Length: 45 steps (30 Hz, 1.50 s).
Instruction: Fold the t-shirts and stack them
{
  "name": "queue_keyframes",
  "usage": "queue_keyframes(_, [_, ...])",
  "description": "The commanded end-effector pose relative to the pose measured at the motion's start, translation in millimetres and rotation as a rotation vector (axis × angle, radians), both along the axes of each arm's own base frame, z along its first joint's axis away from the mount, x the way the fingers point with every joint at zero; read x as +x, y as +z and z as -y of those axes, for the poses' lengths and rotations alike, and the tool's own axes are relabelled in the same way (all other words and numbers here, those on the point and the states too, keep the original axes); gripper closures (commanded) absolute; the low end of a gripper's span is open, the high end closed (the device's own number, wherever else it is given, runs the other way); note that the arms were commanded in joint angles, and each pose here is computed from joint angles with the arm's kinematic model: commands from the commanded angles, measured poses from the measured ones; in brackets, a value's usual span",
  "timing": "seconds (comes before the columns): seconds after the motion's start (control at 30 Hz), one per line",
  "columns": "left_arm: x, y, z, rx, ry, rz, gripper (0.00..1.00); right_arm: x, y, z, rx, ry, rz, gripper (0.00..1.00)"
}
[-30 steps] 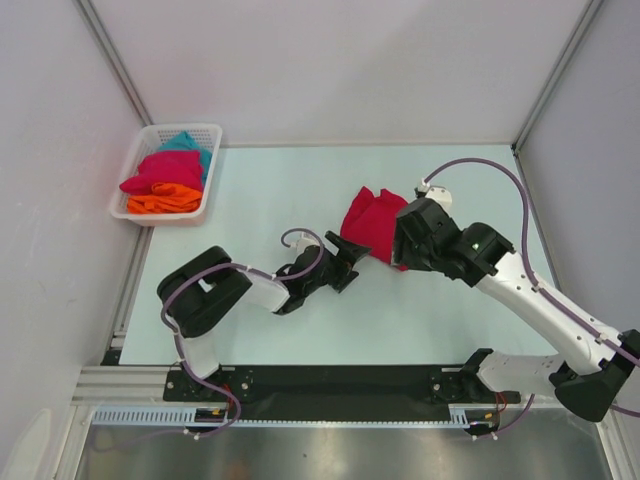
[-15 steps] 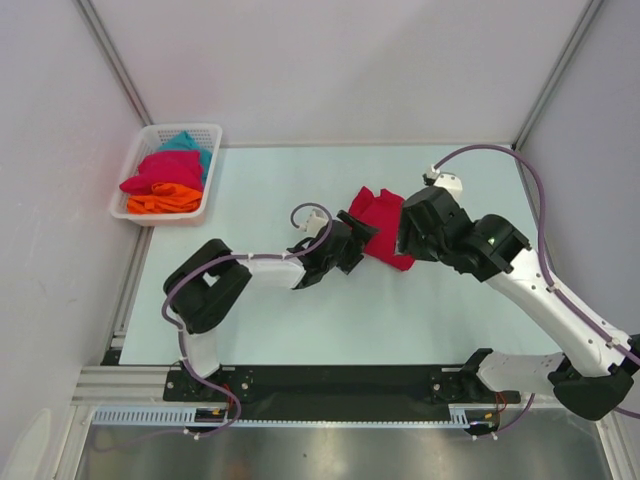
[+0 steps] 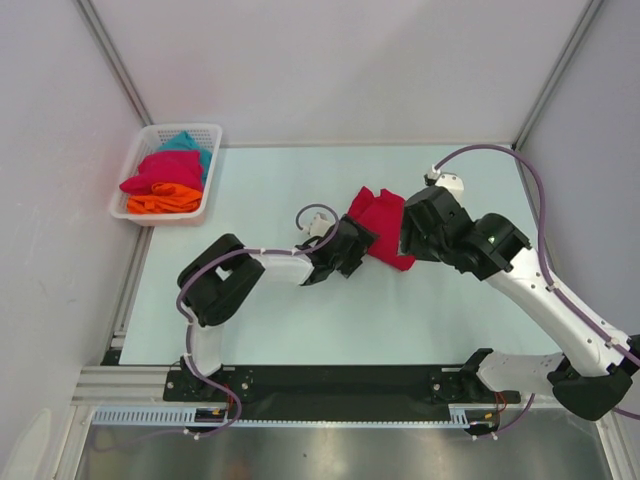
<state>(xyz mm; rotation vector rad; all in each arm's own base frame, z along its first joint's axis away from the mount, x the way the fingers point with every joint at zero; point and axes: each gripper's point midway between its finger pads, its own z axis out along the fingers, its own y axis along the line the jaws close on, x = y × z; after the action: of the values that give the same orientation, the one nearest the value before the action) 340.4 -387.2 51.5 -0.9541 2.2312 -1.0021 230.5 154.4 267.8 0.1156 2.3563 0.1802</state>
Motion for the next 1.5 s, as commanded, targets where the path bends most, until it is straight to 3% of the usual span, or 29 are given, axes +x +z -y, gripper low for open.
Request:
queue_keyframes(0.0, [13, -5, 6, 0.012, -0.011, -0.003, 0.01, 5, 11, 8, 0.001, -0.020, 0.035, 0.36])
queue_keyframes(0.3, [30, -2, 17, -0.002, -0.034, 0.007, 0.00, 14, 10, 10, -0.001, -0.021, 0.025, 0.36])
queue_keyframes(0.5, [53, 7, 42, -0.041, -0.120, 0.032, 0.08, 16, 12, 15, 0.004, -0.027, 0.022, 0.36])
queue_keyframes(0.6, [58, 4, 62, -0.089, -0.228, 0.013, 0.25, 15, 15, 18, 0.014, -0.033, 0.029, 0.36])
queue_keyframes(0.67, [58, -8, 71, -0.115, -0.279, -0.019, 0.64, 14, 19, 20, 0.021, -0.036, 0.037, 0.36])
queue_keyframes(0.7, [62, -3, 78, -0.135, -0.297, -0.012, 0.73, 13, 21, 21, 0.024, -0.038, 0.039, 0.36])
queue_keyframes(0.73, [57, -1, 84, -0.155, -0.340, -0.023, 0.81, 12, 23, 22, 0.028, -0.038, 0.045, 0.36])
queue_keyframes(0.83, [51, 4, 102, -0.183, -0.436, -0.018, 0.94, 10, 34, 22, 0.050, -0.036, 0.068, 0.36])
queue_keyframes(0.87, [45, -7, 110, -0.186, -0.476, -0.038, 0.95, 10, 35, 23, 0.052, -0.037, 0.069, 0.36])
queue_keyframes(0.93, [45, 17, 137, -0.228, -0.579, 0.004, 0.96, 10, 38, 22, 0.059, -0.037, 0.075, 0.36])
queue_keyframes(0.97, [24, -1, 154, -0.254, -0.689, -0.051, 0.96, 10, 38, 21, 0.064, -0.035, 0.074, 0.36])
queue_keyframes(1.0, [26, 32, 176, -0.299, -0.756, 0.024, 0.96, 10, 38, 20, 0.069, -0.033, 0.075, 0.36])
queue_keyframes(1.07, [-2, 21, 196, -0.323, -0.867, -0.022, 0.96, 11, 39, 17, 0.079, -0.031, 0.074, 0.36])
queue_keyframes(1.1, [-7, 40, 208, -0.348, -0.914, 0.024, 0.96, 10, 40, 15, 0.085, -0.026, 0.076, 0.36])
queue_keyframes(1.33, [-79, 34, 236, -0.476, -1.151, -0.030, 0.94, 10, 38, 9, 0.096, -0.022, 0.073, 0.37])
queue_keyframes(1.4, [-96, 24, 235, -0.485, -1.207, -0.062, 0.88, 11, 36, 6, 0.101, -0.022, 0.071, 0.36])
queue_keyframes(1.47, [-105, 19, 233, -0.488, -1.232, -0.074, 0.72, 11, 31, 3, 0.100, -0.017, 0.061, 0.36])
